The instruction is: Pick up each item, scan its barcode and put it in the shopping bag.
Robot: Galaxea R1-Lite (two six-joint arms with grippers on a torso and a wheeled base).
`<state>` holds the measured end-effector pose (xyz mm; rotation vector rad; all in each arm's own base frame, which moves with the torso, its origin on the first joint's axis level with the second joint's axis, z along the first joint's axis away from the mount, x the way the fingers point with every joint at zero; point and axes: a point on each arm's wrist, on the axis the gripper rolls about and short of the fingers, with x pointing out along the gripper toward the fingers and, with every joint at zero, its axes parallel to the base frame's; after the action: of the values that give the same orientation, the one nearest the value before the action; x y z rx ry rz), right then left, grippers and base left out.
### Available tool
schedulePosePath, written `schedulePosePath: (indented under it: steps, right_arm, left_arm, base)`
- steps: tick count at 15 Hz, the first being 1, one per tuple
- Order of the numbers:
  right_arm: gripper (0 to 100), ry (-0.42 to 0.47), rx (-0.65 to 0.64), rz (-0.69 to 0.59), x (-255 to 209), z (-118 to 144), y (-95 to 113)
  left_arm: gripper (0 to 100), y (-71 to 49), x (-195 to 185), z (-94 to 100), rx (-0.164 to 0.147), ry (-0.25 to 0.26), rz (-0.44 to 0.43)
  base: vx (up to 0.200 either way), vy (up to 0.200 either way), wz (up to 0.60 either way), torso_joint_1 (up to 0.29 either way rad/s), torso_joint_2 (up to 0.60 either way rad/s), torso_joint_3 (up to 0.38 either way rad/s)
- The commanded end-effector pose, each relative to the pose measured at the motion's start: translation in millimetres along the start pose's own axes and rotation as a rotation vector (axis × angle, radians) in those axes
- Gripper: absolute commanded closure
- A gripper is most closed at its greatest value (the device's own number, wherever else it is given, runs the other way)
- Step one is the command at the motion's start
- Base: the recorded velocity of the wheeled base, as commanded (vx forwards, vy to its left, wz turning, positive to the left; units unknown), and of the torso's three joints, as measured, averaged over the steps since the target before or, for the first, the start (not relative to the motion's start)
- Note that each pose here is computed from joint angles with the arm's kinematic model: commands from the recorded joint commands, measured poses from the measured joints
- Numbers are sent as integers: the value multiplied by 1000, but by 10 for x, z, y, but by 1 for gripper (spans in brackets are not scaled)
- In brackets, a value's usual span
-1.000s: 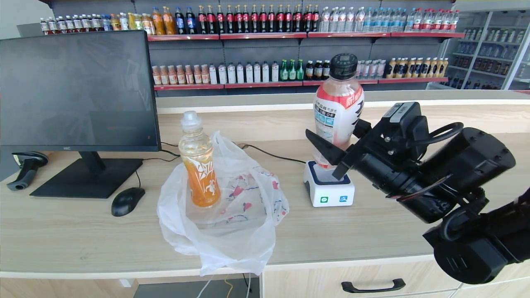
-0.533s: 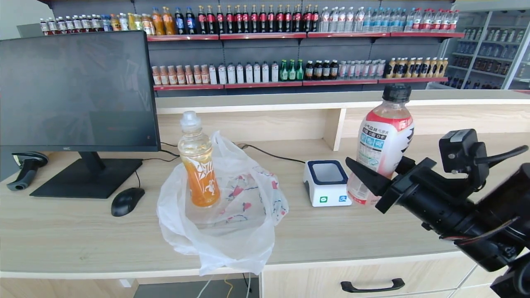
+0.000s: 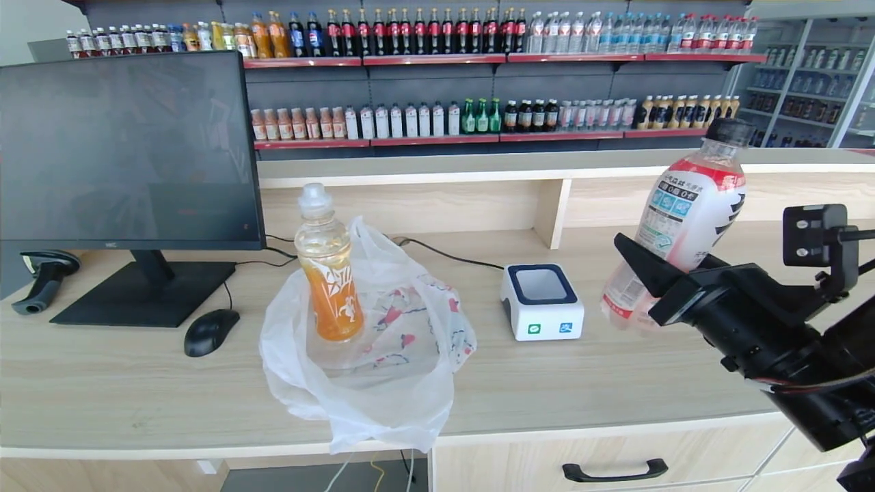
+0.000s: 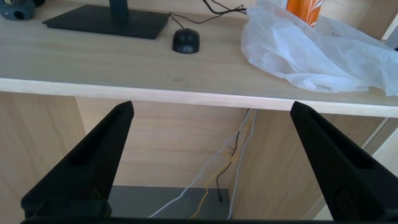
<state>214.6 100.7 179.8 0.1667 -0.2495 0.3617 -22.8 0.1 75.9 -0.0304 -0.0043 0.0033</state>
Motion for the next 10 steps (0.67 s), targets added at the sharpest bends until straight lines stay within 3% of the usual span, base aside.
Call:
schedulePosePath:
  steps: [1, 4, 6, 9, 10]
  right_arm:
    - [100, -31, -8, -39, 62, 48, -77]
    - [100, 9, -18, -59, -9, -22, -122]
    - [100, 46, -22, -68, -82, -85, -140]
    - [100, 15, -25, -81, -32, -30, -172]
    - [100, 14, -24, -81, -30, -27, -171]
  left_arm:
    - [0, 0, 0, 0, 1, 0, 1]
    - [0, 0, 0, 2, 1, -2, -2]
    - [0, 0, 0, 5, 0, -5, -2]
    - [0, 0, 0, 0, 6, 0, -2]
    - [0, 0, 0, -1, 6, 1, -2]
  base:
    - [0, 0, 0, 0, 0, 0]
    - [0, 0, 0, 0, 0, 0]
    - [-200, 0, 0, 2, 2, 0]
    - [-200, 0, 0, 9, 4, -2]
    - [0, 0, 0, 0, 0, 0]
